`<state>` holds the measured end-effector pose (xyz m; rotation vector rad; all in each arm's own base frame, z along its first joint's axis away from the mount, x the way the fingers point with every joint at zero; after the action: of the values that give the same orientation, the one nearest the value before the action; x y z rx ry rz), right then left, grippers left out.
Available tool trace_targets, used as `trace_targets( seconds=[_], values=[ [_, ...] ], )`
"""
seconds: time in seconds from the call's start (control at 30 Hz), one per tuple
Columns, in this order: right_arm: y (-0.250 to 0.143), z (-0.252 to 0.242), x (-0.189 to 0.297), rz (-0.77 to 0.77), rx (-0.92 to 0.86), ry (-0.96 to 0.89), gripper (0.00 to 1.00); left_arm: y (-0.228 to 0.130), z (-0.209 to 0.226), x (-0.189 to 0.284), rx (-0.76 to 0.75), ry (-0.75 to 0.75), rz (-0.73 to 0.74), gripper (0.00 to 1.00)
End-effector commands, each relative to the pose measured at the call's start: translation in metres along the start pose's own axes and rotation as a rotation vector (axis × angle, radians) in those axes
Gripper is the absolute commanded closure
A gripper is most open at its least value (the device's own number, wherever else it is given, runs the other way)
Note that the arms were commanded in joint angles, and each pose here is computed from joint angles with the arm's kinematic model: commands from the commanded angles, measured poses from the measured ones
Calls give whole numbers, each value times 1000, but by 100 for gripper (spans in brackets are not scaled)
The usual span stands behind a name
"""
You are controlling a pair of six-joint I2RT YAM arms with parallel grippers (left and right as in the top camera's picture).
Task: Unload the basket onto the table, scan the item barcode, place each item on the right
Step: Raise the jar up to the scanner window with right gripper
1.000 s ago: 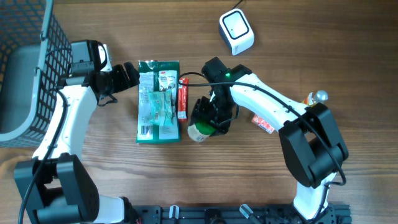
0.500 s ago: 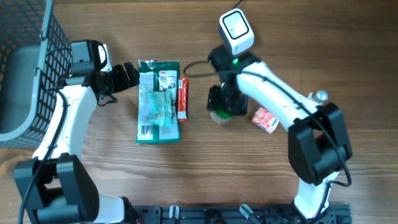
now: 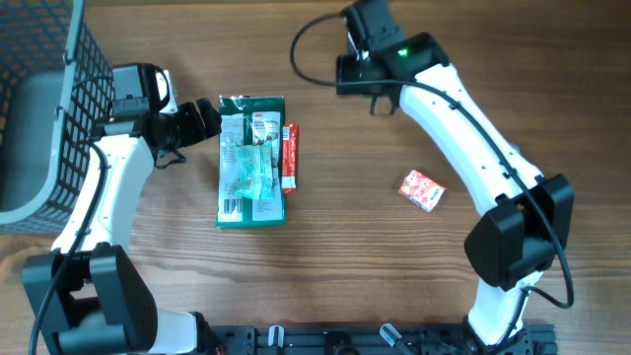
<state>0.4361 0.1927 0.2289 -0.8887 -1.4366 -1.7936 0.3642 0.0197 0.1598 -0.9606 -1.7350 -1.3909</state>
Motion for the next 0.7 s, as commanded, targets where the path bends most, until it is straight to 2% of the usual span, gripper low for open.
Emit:
trace_targets(
  seconds=[0.0, 0.1, 0.27, 0.67],
  values=[
    [34, -34, -29, -124, -53, -81, 90, 7, 3, 7, -6, 9, -29, 0],
    [53, -46, -40, -188, -99, -64, 93, 7, 3, 7, -6, 10, -29, 0],
    [69, -37, -58, -216, -120, 98, 93, 7, 3, 7, -6, 10, -29, 0],
    [83, -27, -95, -323, -133, 154, 92, 7, 3, 7, -6, 10, -29, 0]
  ],
)
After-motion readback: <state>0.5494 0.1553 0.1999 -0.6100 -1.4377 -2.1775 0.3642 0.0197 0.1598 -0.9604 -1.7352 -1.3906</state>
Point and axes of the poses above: each gripper's point midway between its finger pads, its own x axis back along the fingers, its own z axis along the line the jaws close on, y = z × x, the point moved 6 cm from there along x, back along the fingers, and after that the axes turned 12 degrees about -x, right-handed, at the moved point
